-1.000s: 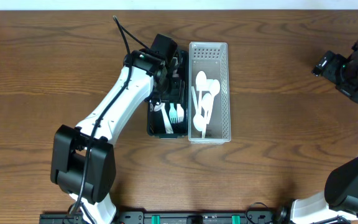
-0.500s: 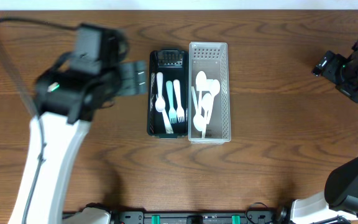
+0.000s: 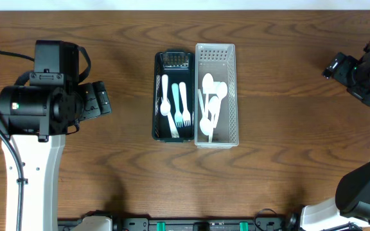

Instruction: Pack container

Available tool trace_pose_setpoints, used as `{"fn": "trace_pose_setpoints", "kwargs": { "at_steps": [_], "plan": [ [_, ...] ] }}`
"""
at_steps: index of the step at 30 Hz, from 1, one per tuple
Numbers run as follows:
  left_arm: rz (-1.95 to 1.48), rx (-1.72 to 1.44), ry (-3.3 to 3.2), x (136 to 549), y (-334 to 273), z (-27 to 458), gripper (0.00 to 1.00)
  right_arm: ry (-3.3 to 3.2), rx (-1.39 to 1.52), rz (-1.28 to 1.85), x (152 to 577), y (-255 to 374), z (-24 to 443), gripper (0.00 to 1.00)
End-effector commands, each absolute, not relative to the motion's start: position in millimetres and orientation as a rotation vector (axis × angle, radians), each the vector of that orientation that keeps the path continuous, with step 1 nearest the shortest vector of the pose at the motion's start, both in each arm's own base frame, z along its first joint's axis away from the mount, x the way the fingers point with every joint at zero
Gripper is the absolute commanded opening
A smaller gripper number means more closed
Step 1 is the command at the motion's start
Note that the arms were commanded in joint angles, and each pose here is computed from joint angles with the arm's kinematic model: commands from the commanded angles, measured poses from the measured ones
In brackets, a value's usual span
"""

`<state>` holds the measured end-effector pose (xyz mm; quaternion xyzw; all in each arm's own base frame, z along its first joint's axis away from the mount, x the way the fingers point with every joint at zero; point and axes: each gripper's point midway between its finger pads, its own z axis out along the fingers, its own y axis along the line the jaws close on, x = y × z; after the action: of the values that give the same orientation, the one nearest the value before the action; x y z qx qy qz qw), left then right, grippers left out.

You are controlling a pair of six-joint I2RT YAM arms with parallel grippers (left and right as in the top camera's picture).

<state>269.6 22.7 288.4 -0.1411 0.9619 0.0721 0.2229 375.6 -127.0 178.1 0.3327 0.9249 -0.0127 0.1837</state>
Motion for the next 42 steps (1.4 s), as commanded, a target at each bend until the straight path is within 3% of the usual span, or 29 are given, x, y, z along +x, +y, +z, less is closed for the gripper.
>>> {"fn": "trace_pose_setpoints", "kwargs": {
  "at_steps": [1, 9, 16, 26, 36, 42],
  "plan": [
    [0.230, -0.396, 2.642, 266, 28, 292, 0.98, 2.623, 0.936, -0.044, 374, -129, 173, 0.99],
    [0.230, -0.396, 2.642, 266, 28, 292, 0.98, 2.609, 0.860, -0.029, 378, -109, 188, 0.99],
    [0.230, -0.396, 2.641, 266, 28, 292, 0.98, 2.547, 0.562, 0.056, 378, -29, 239, 0.99],
    [0.230, -0.396, 2.641, 266, 28, 292, 0.98, 2.396, 0.146, 0.246, 318, 77, 310, 0.99],
    [0.230, -0.396, 2.641, 266, 28, 292, 0.98, 2.030, 0.288, 0.126, 260, 11, 313, 0.99],
    [0.230, -0.396, 2.641, 266, 28, 292, 0.98, 1.943, 0.308, 0.059, 222, -15, 266, 0.99]
  ]
}}
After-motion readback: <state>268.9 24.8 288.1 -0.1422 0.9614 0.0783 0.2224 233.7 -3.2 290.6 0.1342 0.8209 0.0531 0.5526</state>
